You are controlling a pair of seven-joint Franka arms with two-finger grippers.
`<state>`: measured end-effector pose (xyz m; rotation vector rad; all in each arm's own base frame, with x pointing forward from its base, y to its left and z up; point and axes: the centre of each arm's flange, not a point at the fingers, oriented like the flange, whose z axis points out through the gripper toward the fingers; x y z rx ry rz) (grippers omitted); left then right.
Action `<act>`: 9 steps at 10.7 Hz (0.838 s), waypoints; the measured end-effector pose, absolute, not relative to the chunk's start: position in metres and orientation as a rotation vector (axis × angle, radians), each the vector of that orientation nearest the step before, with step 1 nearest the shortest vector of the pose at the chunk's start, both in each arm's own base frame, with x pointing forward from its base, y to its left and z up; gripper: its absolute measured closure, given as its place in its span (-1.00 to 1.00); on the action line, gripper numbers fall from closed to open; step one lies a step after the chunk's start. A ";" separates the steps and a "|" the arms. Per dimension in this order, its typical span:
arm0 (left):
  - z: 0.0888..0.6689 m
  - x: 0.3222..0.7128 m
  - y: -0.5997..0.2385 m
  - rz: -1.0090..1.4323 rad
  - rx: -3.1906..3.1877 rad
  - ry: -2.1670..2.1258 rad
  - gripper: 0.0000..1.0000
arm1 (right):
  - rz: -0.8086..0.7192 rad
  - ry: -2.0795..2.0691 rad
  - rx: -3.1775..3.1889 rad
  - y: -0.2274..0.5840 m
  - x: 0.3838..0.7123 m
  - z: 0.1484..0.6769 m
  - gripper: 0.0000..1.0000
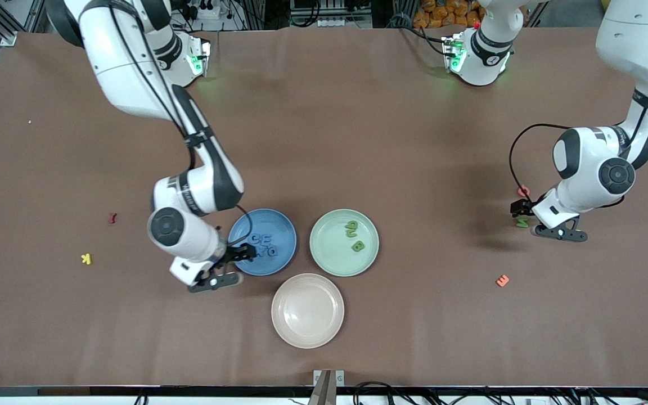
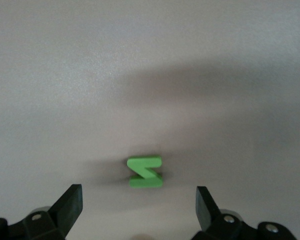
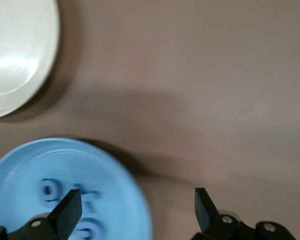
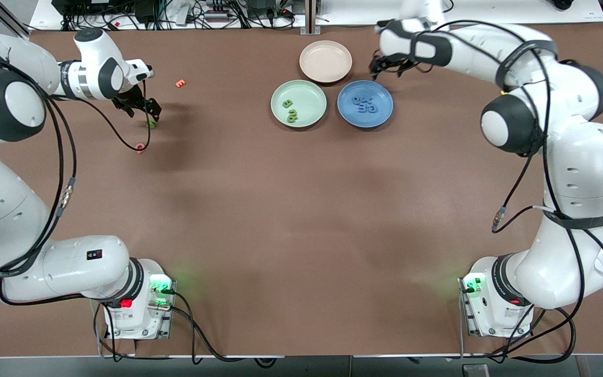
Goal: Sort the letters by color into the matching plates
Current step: 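Grasp the green N with the left gripper while the right arm withdraws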
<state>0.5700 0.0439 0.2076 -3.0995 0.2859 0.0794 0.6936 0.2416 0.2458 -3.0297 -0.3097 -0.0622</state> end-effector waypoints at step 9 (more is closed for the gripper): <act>0.179 0.575 0.044 0.121 -3.112 0.255 -1.00 | -0.020 -0.220 -3.050 0.011 0.717 0.355 -1.00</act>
